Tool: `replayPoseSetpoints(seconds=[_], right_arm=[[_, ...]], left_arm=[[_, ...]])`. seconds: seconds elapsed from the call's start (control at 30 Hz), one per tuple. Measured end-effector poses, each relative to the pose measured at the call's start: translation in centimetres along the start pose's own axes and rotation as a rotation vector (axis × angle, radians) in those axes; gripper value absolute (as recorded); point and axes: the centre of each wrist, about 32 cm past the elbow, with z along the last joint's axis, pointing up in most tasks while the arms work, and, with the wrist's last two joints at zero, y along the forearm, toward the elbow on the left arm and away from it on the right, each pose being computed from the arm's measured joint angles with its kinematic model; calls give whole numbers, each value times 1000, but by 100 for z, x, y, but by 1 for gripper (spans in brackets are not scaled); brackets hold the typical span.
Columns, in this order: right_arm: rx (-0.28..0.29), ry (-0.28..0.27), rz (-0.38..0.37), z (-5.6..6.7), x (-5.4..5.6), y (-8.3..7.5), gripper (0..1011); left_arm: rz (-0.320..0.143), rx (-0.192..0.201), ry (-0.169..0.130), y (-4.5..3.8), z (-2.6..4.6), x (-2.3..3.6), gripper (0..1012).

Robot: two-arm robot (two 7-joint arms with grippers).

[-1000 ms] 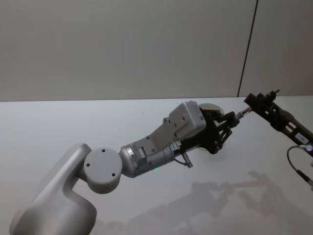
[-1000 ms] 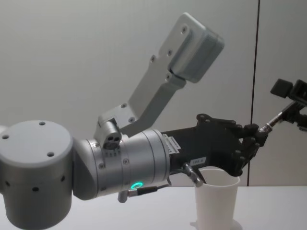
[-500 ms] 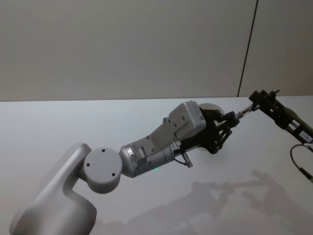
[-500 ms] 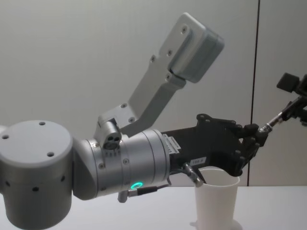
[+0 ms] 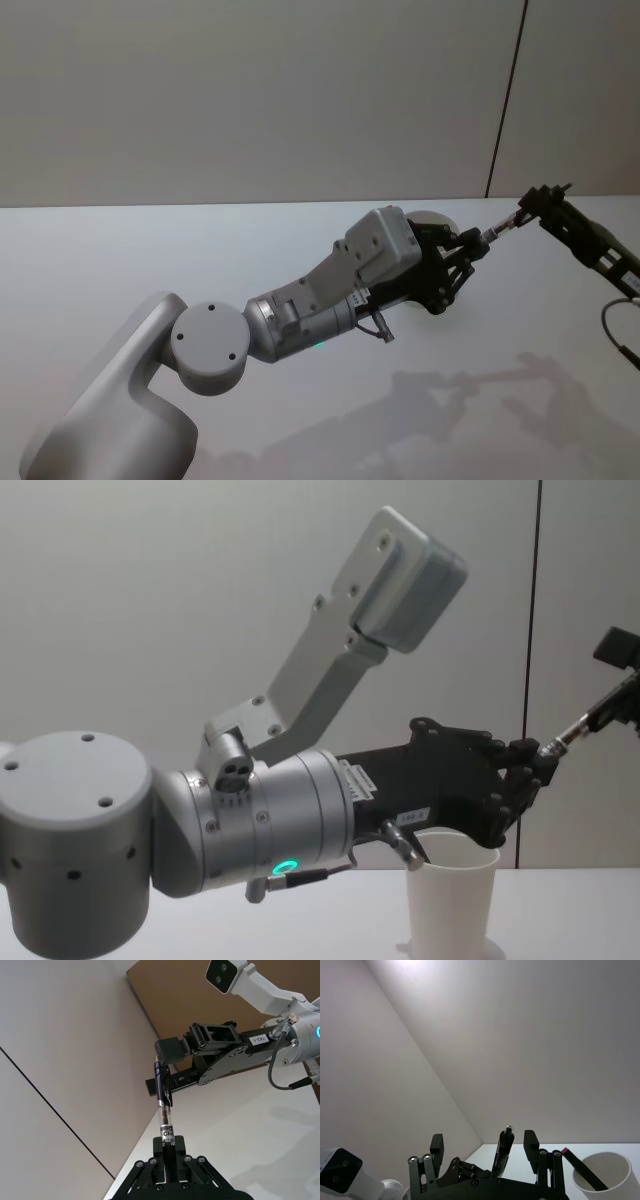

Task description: Place the pen into the pen holder.

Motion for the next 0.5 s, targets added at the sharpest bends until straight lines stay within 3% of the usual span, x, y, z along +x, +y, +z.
replayPoseSetpoints(seconds=[0.43,0.5], right_arm=[[2,-5,8,10,8,-48,1002],[2,-6,8,12,9,-55,966]], left_arm=[[0,0,0,0,0,0,137],[0,0,0,0,0,0,137]])
